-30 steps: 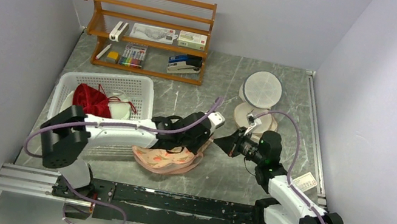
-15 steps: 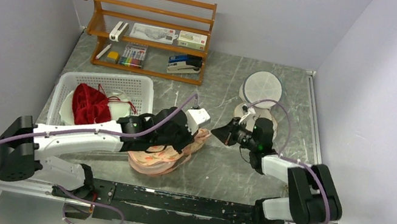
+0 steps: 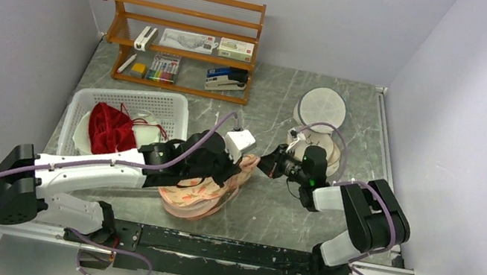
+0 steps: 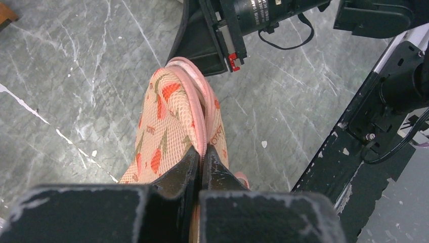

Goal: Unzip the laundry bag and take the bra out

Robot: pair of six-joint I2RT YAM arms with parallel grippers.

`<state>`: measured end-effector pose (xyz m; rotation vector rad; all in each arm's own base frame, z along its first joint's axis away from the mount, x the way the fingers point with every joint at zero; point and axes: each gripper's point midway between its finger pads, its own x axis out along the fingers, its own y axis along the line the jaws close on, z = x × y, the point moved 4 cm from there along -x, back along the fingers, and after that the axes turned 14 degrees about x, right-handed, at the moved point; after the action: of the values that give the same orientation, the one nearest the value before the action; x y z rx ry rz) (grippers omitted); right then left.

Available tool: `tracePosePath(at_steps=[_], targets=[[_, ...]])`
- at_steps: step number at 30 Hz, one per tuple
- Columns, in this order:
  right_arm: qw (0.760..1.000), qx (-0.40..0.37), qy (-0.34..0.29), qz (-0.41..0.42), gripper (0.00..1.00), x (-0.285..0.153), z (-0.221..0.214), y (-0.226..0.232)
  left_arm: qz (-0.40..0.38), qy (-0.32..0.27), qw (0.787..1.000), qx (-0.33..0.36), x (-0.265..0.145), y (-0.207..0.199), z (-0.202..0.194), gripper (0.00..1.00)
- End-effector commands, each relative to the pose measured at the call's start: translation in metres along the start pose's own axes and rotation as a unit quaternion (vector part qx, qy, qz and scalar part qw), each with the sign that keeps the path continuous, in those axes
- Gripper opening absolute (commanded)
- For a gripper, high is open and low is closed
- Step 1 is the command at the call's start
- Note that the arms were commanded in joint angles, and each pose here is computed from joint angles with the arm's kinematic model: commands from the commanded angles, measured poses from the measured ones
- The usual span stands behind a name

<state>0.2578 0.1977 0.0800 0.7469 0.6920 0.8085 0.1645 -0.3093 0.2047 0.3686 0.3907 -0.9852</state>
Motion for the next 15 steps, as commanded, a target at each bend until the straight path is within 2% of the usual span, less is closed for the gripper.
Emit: tracePosePath(at_steps=[1,3,4,6,10,12,15], targets=[[0.999,-0.013,-0.018,-0.024,0.0,-0.009,0.004,-0.002,0.022,-0.034,0.999,-0.029,0.007,0.003,0.016,0.07],[0.998,-0.005,-0.026,-0.063,0.0,-0.019,0.011,-0.006,0.032,-0.011,0.999,-0.036,0.015,0.004,0.01,0.07],[0.996,-0.003,-0.034,-0.087,0.03,-0.025,0.016,-0.007,0.031,0.003,0.999,-0.036,0.019,0.003,0.007,0.07],[0.986,0.011,-0.043,-0.163,0.16,-0.044,0.022,-0.015,0.022,0.028,0.999,-0.033,0.031,-0.001,0.0,0.08],[0.964,-0.01,-0.104,-0.243,0.45,-0.085,0.051,-0.003,0.01,0.06,0.998,-0.027,0.058,-0.007,-0.013,0.15],[0.953,-0.029,-0.132,-0.27,0.56,-0.104,0.065,0.006,-0.006,0.063,0.998,-0.029,0.069,-0.011,-0.014,0.26],[0.946,-0.048,-0.144,-0.287,0.72,-0.122,0.078,0.023,-0.027,0.055,0.998,-0.032,0.077,-0.016,-0.009,0.5]])
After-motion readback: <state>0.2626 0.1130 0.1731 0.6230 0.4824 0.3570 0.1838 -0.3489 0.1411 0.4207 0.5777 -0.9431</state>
